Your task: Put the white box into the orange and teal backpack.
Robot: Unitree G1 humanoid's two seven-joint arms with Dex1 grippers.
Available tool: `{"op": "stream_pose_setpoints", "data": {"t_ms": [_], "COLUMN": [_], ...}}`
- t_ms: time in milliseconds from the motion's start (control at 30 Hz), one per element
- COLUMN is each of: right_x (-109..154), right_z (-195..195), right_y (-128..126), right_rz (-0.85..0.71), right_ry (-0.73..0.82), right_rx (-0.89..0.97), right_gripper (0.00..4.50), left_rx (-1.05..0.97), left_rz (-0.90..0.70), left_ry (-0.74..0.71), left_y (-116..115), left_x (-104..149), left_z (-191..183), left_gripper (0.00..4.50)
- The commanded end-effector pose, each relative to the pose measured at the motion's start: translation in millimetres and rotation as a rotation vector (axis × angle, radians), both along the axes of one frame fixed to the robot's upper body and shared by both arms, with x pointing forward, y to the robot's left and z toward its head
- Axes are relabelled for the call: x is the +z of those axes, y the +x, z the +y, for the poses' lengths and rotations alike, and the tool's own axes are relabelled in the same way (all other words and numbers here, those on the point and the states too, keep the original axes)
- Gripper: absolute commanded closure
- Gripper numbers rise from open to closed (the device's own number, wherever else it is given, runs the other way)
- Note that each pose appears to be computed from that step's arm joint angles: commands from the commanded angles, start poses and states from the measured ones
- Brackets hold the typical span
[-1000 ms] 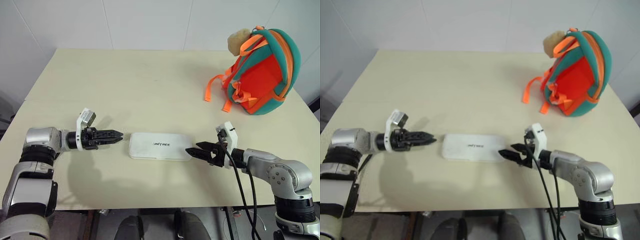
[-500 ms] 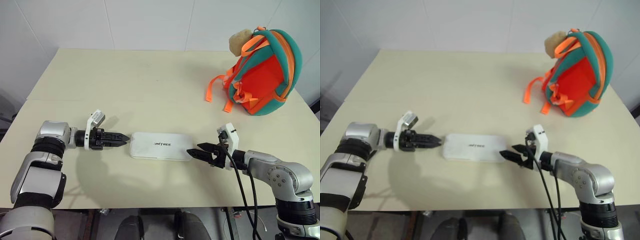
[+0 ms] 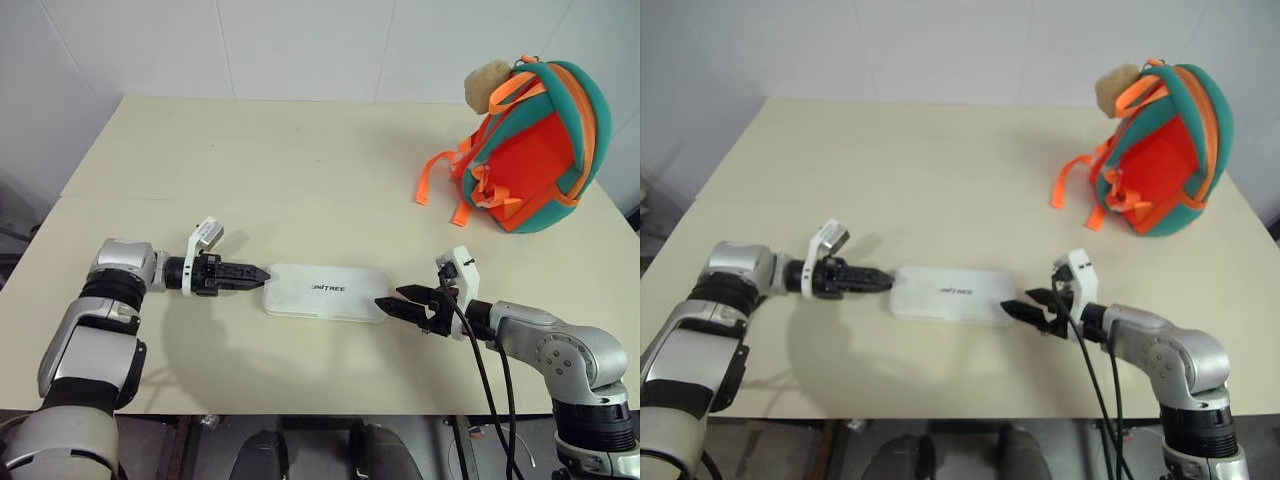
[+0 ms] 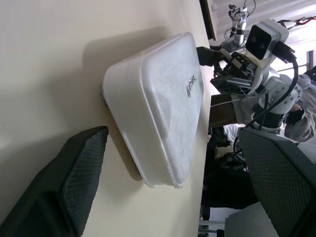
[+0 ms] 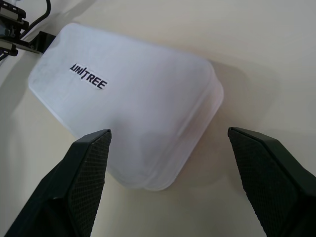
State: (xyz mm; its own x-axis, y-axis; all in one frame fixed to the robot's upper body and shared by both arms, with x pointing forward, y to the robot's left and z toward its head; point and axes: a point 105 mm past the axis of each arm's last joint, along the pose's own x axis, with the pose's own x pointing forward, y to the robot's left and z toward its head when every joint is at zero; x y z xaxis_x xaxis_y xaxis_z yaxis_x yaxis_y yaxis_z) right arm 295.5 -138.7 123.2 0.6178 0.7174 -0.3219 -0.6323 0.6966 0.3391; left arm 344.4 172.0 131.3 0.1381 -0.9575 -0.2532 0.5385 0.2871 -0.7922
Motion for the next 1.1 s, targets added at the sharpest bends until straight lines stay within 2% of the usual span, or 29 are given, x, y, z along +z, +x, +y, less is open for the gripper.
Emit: {"op": "stream_pose_setpoints", "data": {"t_ms": [33,200,700,900,1100], "right_x": [11,15,8,6,4], "right_z": [2,14,30,29,26], "right_y": [-2,-5,-12,-13,-14], "right_rz": [-0.048,-0.056,-0.028,-0.027,-0.029], "right_ry": [0.006,0.037,0.040,0.030,0.017], "right_rx": [0.015,0.056,0.118,0.120,0.114], "right_gripper": [0.00,0.00,0.00,0.00,0.00], "left_rx": [-0.071,-0.094,-0.136,-0.109,-0.116], "left_rz": [0.012,0.029,0.027,-0.008,-0.040], "left_ry": [-0.117,-0.135,-0.159,-0.221,-0.210], "left_y": [-5,-8,-12,-4,-2], "left_x": [11,11,15,26,24], "left_z": [-10,-16,-27,-29,-29], "left_gripper": [0.02,0.02,0.02,0.02,0.02]}}
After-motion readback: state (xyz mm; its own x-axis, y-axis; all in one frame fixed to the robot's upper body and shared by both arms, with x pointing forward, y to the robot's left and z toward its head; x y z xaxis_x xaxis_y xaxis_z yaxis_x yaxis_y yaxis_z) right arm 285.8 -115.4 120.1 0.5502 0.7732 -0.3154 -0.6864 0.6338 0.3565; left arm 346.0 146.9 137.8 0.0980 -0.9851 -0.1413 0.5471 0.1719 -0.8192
